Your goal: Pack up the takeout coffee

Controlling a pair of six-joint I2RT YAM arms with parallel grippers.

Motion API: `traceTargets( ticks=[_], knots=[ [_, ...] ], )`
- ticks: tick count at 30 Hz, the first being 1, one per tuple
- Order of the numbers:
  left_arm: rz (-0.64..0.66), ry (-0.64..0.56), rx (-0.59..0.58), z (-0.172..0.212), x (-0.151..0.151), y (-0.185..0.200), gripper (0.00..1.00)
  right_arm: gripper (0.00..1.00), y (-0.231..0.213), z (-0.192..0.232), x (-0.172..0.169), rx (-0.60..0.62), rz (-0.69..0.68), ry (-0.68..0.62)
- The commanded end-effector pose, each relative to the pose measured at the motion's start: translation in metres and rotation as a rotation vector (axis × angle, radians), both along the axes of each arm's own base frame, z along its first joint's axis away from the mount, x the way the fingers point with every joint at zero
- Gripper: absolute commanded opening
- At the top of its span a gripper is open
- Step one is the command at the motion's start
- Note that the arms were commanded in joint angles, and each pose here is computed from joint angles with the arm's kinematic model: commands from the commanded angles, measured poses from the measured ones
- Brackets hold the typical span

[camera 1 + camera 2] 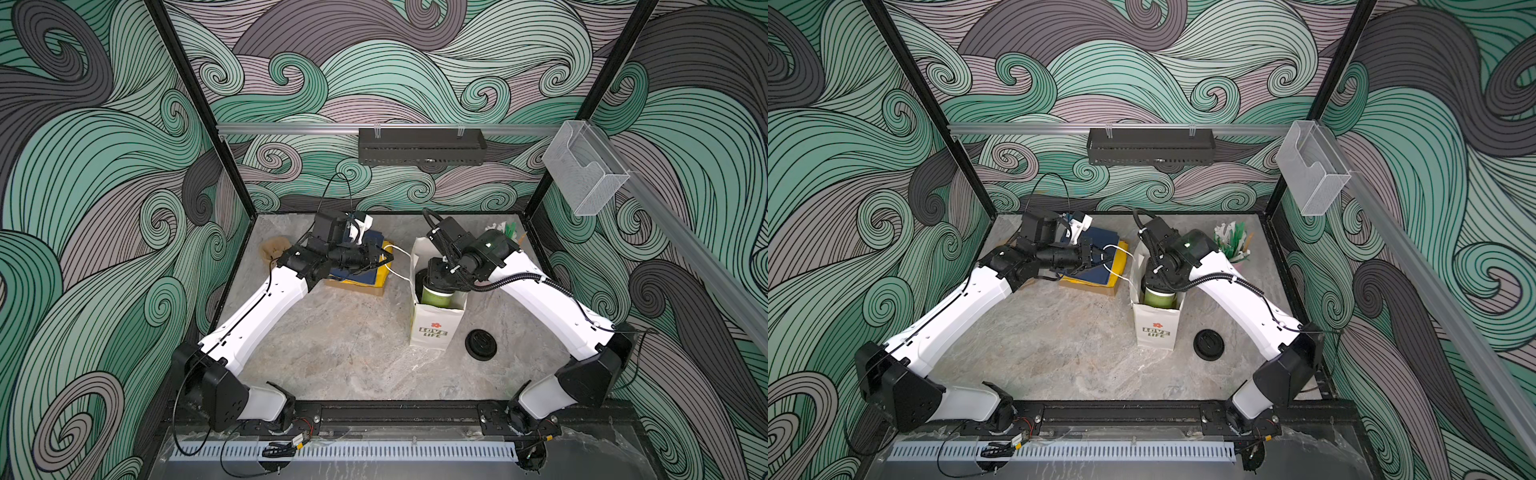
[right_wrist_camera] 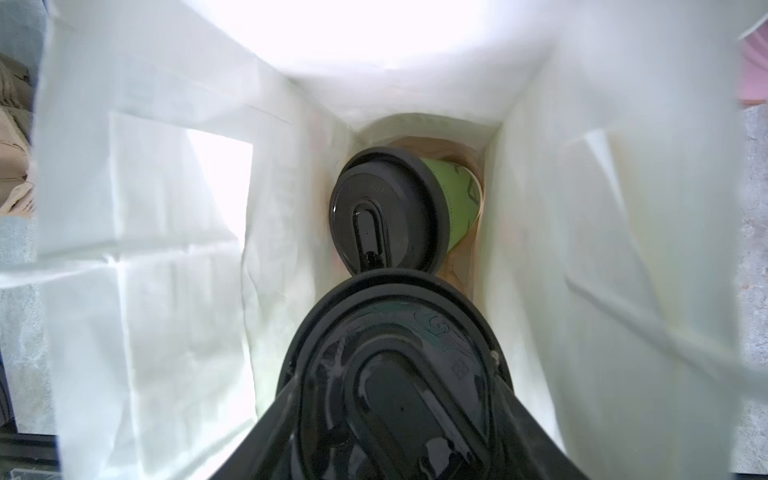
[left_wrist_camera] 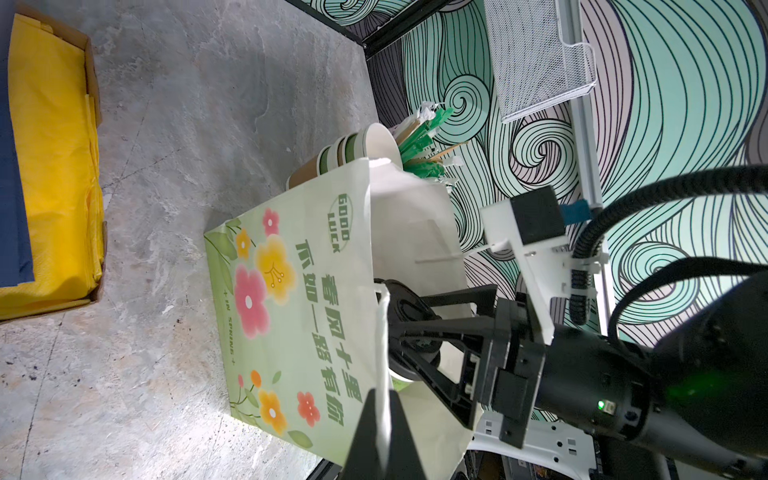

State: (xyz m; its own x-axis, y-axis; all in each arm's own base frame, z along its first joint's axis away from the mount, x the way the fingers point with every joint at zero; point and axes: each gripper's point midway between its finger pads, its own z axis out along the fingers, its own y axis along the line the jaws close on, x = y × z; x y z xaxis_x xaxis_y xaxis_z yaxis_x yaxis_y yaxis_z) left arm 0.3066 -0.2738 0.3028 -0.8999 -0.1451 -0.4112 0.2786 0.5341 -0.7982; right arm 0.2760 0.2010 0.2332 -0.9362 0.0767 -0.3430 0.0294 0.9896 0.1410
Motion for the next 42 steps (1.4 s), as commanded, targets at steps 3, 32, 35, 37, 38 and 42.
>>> traceTargets(
  ticks=[3,32,35,37,38,42],
  knots=[
    [-0.018,-0.073,-0.029,0.021,-0.004,-0.001,0.0,0.53,-0.011,0.0,-0.005,-0.029,-0.04,0.022],
    [-0.025,-0.685,0.196,0.106,-0.035,0.018,0.86,0.53,-0.025,0.095,0.01,0.052,-0.025,-0.33],
    [-0.167,-0.762,0.171,0.104,-0.056,-0.013,0.86,0.53,-0.028,0.106,0.004,0.069,-0.021,-0.354],
    [-0.274,-0.801,0.161,0.097,-0.07,-0.036,0.86,0.53,-0.032,0.113,0.0,0.076,-0.019,-0.369],
    [-0.314,-0.825,0.169,0.093,-0.075,-0.044,0.86,0.53,-0.033,0.115,-0.001,0.078,-0.018,-0.374],
    [-0.407,-0.882,0.18,0.078,-0.081,-0.07,0.87,0.53,-0.036,0.128,-0.007,0.088,0.001,-0.4]
  ],
)
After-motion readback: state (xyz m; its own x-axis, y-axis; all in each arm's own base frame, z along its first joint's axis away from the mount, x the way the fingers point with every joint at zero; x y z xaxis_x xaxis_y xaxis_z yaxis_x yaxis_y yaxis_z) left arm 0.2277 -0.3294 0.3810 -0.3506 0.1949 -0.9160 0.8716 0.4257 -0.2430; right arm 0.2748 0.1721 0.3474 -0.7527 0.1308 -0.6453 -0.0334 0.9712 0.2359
